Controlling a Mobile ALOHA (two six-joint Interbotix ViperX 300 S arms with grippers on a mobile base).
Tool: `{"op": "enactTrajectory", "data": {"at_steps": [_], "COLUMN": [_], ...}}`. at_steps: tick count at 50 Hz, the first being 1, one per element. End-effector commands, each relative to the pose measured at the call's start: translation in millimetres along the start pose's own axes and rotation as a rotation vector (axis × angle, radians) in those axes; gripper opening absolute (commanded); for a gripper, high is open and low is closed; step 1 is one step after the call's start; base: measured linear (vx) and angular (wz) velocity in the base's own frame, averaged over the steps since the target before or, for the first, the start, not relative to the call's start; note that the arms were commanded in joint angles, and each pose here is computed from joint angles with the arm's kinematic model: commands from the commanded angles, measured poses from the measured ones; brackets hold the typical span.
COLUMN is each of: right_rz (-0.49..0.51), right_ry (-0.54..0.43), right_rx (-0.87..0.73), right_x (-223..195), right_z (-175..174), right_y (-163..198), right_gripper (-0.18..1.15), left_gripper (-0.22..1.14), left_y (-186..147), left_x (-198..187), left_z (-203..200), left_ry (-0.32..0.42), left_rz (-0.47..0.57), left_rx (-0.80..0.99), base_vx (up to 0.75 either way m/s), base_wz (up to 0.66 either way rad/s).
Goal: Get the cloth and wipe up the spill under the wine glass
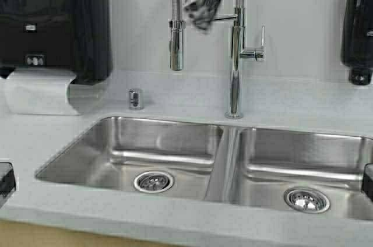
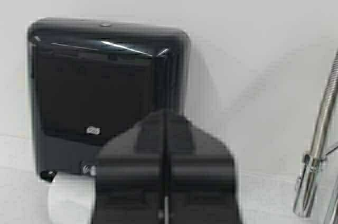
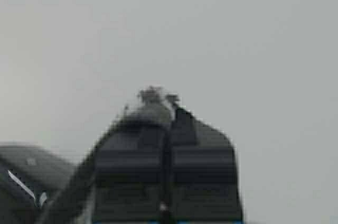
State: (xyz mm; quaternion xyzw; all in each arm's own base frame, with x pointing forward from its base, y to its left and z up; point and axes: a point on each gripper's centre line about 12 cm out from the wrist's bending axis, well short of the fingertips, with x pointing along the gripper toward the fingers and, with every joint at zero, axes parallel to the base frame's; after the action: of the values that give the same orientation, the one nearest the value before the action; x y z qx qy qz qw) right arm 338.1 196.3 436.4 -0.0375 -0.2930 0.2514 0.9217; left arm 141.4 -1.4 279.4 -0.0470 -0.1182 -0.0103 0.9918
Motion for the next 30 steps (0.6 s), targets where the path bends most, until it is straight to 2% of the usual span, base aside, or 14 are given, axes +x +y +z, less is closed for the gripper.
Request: {"op": "enactTrajectory", "data": {"at_steps": [1,19,30], "right_rz": [0.012,0.103,0.137], "right_ry": [-0.06,-0.056,0.014], "right_rx": [0.009,0.076,0.088], "right_x": [2.7,-43.4,-81.6], "right_z": [48.2,105.4,102.6], "right_y": [2.5,29.6,35.8], "right_gripper": [0.06,0.06,0.06], "left_gripper": [0.02,0.02,0.02], "left_y": [-0.3,-0.2,-0.4], "left_x": [2.0,2.9,3.1], "left_z": [2.4,1.1,3.2], "left_ry": [-0.003,0.005,-0.001], "left_rz": [-0.001,0.0,-0.001], "left_rx": [-0.006,-0.048,-0.06], "base_vx": [-0.18,-0.12,-0.1], "base_wz": [0.1,0.21,0.36]}}
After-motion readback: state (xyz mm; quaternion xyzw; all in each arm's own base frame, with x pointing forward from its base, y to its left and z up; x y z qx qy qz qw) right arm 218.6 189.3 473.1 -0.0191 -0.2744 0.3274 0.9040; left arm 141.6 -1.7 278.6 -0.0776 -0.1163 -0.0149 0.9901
